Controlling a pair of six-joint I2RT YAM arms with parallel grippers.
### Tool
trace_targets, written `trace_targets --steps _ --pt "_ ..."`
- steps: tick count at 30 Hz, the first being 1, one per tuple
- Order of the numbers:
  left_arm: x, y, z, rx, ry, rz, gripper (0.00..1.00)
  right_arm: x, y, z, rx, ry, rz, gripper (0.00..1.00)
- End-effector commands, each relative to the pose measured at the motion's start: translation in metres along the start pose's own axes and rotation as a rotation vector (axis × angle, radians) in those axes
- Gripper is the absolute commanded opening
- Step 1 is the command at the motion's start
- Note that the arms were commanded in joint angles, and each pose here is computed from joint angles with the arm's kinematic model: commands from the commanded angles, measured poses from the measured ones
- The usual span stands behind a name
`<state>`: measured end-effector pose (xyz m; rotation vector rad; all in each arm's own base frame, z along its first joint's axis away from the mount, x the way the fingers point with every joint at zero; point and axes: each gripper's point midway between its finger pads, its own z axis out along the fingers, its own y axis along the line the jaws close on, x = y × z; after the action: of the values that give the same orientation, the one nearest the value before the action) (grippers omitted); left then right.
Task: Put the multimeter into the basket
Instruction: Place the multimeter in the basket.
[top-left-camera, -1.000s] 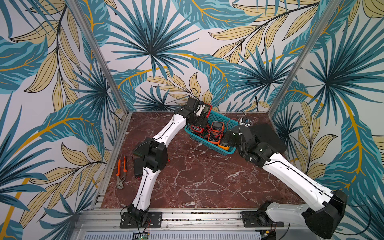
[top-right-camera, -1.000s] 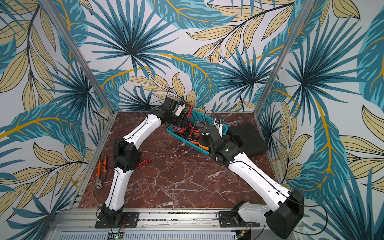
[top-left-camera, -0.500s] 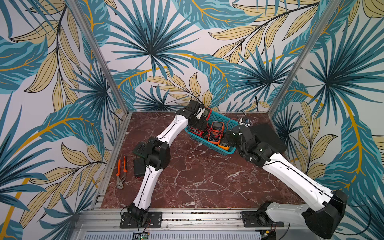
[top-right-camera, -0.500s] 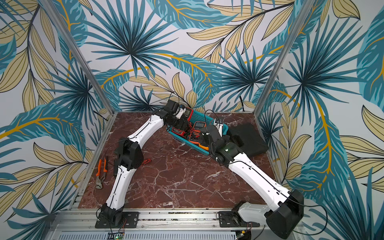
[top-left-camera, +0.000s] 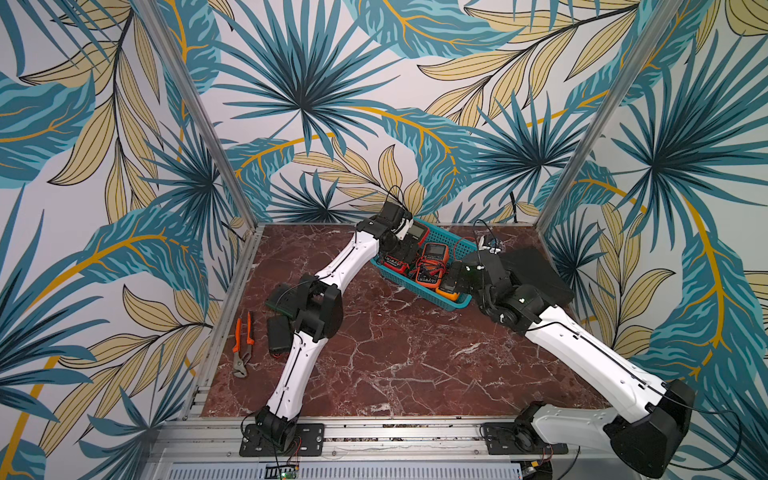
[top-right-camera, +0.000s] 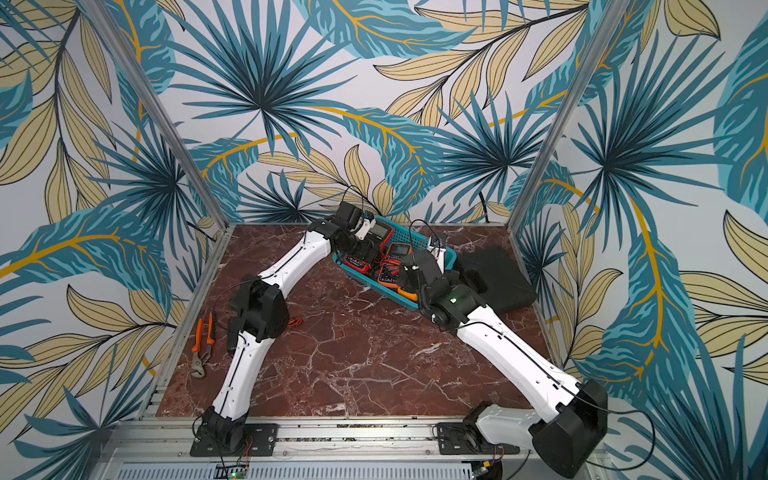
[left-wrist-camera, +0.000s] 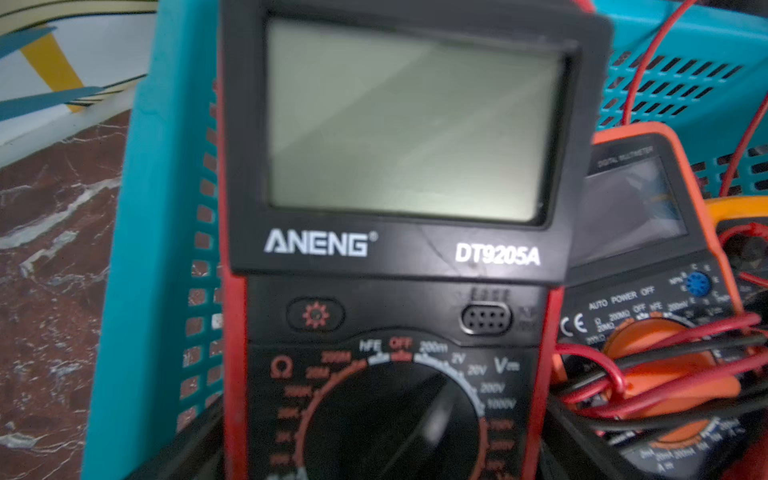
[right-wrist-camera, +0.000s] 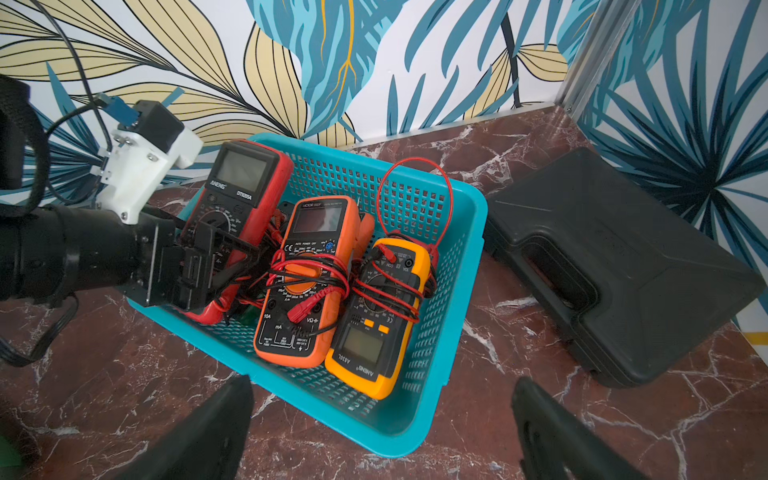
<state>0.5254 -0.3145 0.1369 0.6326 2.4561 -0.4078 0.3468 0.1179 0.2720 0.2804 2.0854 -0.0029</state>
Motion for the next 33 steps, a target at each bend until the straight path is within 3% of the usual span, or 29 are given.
trace_targets --steps 1,8,11,17,25,29,33 --pt "-0.028 -0.009 -0.009 0.021 -0.093 0.026 1.00 -0.003 -0.002 -0.003 -0.009 -0.011 0.021 1.00" --pt "-0.031 0.001 -0.016 -0.048 -0.115 -0.009 1.00 -0.003 0.000 -0.003 -0.015 -0.007 0.017 1.00" --pt "-0.042 0.008 -0.037 -0.099 -0.161 -0.045 1.00 -0.003 0.002 -0.001 -0.015 -0.004 0.012 1.00" --pt "-0.039 0.007 -0.041 -0.095 -0.151 -0.024 1.00 -0.014 0.012 0.011 -0.025 -0.009 -0.037 0.98" --pt "-0.035 0.003 -0.032 -0.066 -0.139 0.001 1.00 -0.036 0.071 0.083 -0.363 0.172 0.036 0.68" --pt "-0.036 0.002 -0.030 -0.062 -0.144 0.004 1.00 -0.039 0.111 0.123 -0.540 0.266 0.096 0.59" --pt "-0.037 0.002 -0.029 -0.060 -0.148 0.005 1.00 -0.038 0.127 0.157 -0.595 0.301 0.144 0.52"
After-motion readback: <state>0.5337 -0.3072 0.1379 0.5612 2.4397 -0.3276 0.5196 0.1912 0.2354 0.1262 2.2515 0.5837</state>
